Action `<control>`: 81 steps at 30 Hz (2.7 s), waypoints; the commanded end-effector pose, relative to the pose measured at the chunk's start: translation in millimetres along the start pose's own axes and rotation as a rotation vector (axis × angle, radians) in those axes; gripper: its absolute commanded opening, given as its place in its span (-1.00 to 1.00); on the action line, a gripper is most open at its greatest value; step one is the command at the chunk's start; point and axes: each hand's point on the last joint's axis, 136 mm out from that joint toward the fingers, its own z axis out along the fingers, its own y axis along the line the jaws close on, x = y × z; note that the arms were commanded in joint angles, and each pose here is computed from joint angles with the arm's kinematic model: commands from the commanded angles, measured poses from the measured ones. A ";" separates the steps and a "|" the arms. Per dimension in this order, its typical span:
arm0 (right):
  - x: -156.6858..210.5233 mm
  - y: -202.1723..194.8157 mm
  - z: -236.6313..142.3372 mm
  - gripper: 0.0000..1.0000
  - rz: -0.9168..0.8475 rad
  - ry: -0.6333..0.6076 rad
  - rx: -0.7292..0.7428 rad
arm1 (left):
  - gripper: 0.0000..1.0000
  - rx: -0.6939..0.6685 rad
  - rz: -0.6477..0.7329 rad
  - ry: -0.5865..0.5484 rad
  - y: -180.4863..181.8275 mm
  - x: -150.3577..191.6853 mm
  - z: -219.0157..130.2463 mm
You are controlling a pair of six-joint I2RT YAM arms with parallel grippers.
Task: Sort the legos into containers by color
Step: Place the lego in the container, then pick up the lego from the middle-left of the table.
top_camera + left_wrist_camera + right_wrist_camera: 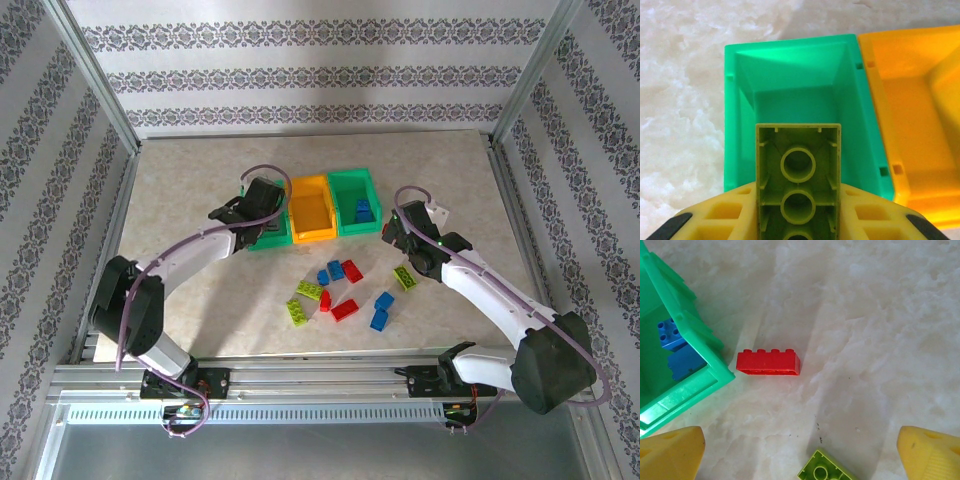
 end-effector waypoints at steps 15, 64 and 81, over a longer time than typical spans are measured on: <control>-2.8 -6.5 -1.9 0.97 0.032 -0.013 0.011 | -0.50 -0.031 0.006 0.117 2.5 12.1 54.6; 2.4 -6.5 0.3 0.97 0.054 0.004 0.009 | 0.99 0.279 0.215 0.390 -42.5 186.8 -79.6; 3.1 -5.8 1.3 0.97 0.053 0.007 0.008 | 0.99 0.243 0.375 0.498 -57.9 230.7 -67.3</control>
